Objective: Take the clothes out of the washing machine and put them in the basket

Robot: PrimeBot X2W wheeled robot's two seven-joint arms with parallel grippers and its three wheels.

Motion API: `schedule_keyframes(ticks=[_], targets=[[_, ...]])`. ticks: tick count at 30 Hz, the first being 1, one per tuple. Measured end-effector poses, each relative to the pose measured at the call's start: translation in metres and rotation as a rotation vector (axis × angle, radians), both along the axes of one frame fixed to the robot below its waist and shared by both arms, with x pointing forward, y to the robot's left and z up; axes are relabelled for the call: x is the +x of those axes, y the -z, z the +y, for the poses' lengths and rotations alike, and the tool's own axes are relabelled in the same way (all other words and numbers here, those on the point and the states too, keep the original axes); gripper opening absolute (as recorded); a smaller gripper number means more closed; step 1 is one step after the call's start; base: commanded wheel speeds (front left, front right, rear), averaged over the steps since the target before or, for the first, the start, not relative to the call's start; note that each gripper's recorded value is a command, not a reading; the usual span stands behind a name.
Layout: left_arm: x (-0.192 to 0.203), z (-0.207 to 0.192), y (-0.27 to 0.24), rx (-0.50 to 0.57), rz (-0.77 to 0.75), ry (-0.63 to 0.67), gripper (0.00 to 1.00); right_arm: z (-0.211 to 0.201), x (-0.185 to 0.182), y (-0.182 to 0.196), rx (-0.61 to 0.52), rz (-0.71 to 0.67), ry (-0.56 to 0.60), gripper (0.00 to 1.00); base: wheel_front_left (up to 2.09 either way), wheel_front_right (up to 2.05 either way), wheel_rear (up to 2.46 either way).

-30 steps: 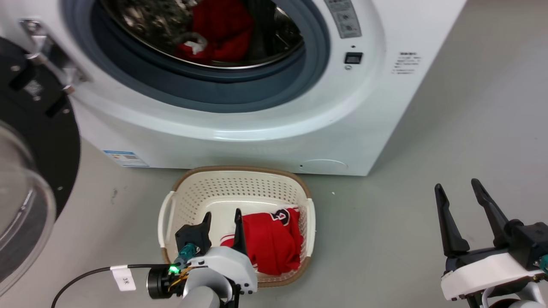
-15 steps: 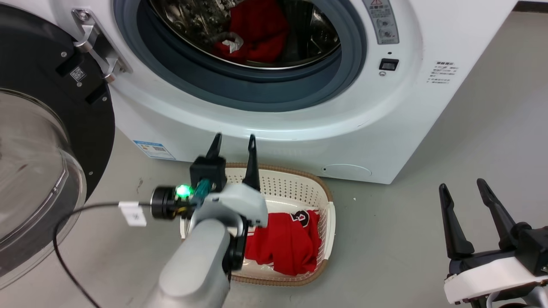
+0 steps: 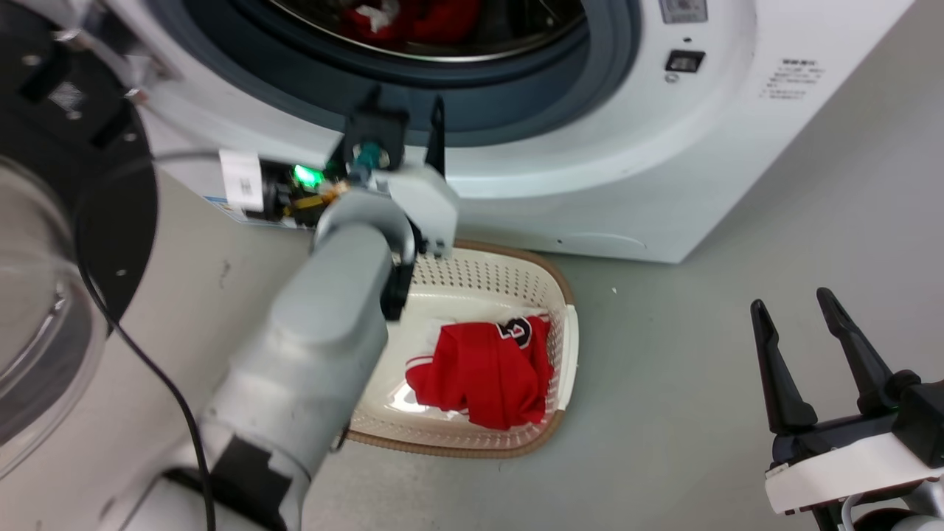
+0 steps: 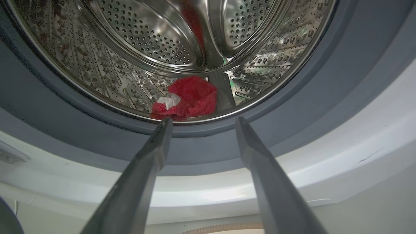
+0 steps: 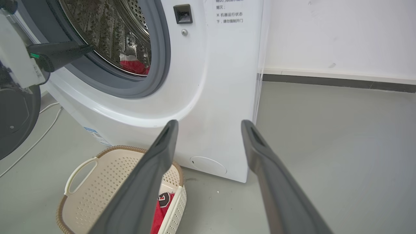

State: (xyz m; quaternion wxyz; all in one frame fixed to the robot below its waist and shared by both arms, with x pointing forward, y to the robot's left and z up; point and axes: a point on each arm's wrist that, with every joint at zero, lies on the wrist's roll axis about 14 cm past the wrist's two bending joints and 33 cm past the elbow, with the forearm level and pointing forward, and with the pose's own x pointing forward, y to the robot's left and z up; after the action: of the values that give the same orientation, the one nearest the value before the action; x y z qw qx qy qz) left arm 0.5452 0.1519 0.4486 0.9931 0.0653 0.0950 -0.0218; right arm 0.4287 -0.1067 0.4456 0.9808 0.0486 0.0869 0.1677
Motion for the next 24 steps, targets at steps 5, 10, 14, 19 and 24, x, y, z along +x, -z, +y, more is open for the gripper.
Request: schedule_keyframes(ticks=[5, 10, 14, 19, 24], targets=[[0.034, 0.000, 0.004, 0.048, 0.035, 0.007, 1.00, -0.011, 0.000, 0.017, -0.001, 0.039, 0.022, 1.00, 0.00, 0.00, 0.00], [0.065, 0.004, 0.005, 0.105, 0.063, 0.015, 1.00, -0.016, 0.000, 0.033, -0.005, 0.077, 0.025, 1.00, 0.00, 0.00, 0.00], [0.089, 0.010, 0.007, 0.175, 0.101, 0.030, 1.00, -0.019, 0.002, 0.045, -0.002, 0.100, 0.027, 1.00, 0.00, 0.00, 0.00], [0.114, 0.021, 0.023, 0.232, 0.187, 0.028, 1.00, -0.028, 0.001, 0.062, -0.005, 0.139, 0.043, 1.00, 0.00, 0.00, 0.00], [0.131, 0.031, 0.047, 0.271, 0.303, 0.015, 1.00, -0.043, -0.003, 0.078, -0.011, 0.175, 0.081, 1.00, 0.00, 0.00, 0.00]])
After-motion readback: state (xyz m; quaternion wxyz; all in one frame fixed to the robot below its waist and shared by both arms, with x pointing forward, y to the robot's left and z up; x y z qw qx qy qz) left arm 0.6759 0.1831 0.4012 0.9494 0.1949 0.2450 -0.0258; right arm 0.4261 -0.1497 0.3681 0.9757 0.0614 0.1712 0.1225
